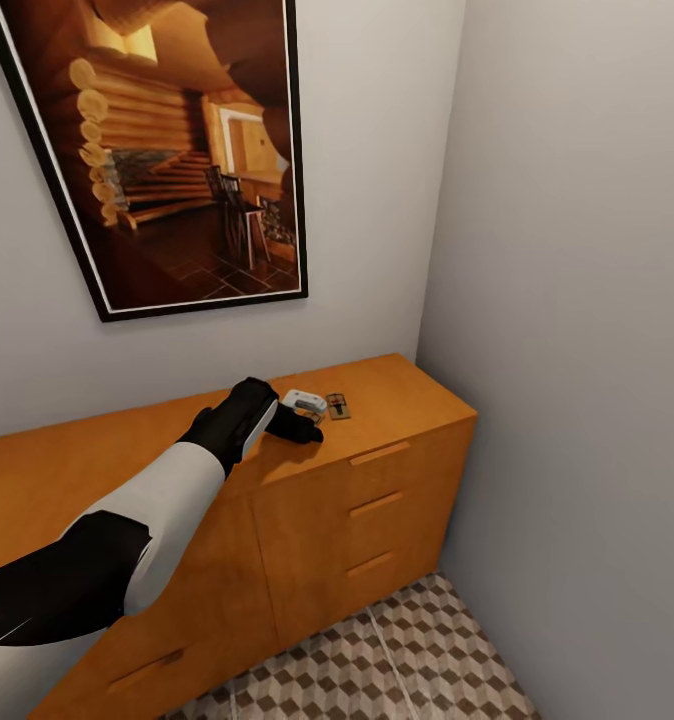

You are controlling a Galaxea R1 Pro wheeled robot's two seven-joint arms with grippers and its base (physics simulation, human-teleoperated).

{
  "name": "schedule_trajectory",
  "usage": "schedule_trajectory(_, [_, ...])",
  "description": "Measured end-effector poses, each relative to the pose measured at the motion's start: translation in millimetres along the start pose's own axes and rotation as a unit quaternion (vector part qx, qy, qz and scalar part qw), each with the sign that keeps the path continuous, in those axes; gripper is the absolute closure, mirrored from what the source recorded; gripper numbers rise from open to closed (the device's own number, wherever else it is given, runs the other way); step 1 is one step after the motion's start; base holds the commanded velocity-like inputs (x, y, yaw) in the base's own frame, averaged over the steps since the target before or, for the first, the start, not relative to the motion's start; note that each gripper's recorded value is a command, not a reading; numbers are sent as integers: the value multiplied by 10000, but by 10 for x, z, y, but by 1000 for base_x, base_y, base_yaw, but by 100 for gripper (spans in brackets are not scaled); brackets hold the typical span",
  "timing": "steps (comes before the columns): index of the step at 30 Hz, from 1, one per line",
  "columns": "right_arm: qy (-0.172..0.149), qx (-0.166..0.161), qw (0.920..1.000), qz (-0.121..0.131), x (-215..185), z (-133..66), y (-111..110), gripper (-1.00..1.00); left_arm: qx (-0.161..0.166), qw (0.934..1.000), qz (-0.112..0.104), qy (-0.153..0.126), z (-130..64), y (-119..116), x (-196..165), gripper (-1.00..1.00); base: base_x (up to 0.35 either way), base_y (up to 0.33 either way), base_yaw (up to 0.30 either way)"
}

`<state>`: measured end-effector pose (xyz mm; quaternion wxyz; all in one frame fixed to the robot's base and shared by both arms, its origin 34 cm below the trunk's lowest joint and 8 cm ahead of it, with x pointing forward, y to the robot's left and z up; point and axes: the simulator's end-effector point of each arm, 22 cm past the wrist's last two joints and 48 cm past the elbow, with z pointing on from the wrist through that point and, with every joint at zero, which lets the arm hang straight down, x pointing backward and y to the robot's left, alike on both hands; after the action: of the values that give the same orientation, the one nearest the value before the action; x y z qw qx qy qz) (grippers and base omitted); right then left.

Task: Take the four mousetraps from the cabinet in the bathroom and place them on the bathroom floor. Make sure all four end up on the same floor surface, and ensure that at least two of them are either under or directly next to the same bathroom sink.

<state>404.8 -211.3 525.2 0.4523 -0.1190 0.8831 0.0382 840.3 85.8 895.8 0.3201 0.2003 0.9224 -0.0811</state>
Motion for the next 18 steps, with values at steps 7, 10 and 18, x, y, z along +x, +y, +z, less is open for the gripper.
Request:
schedule_trajectory(7, [-3, -1, 10000, -1, -1, 0, 1, 100, 14, 10000, -13, -4, -2, 1, -1, -100, 0, 0, 0])
schedule_trajectory(10, [-4, -1, 10000, 0, -2, 0, 0, 100, -11, 10000, 4, -4, 1, 14, 1, 100, 0, 0, 0])
schedule_trajectory(18, [-3, -4, 10000, -2, -1, 0, 2, 100, 15, 9999, 20, -127, 26, 7, -29, 100, 0, 0, 0])
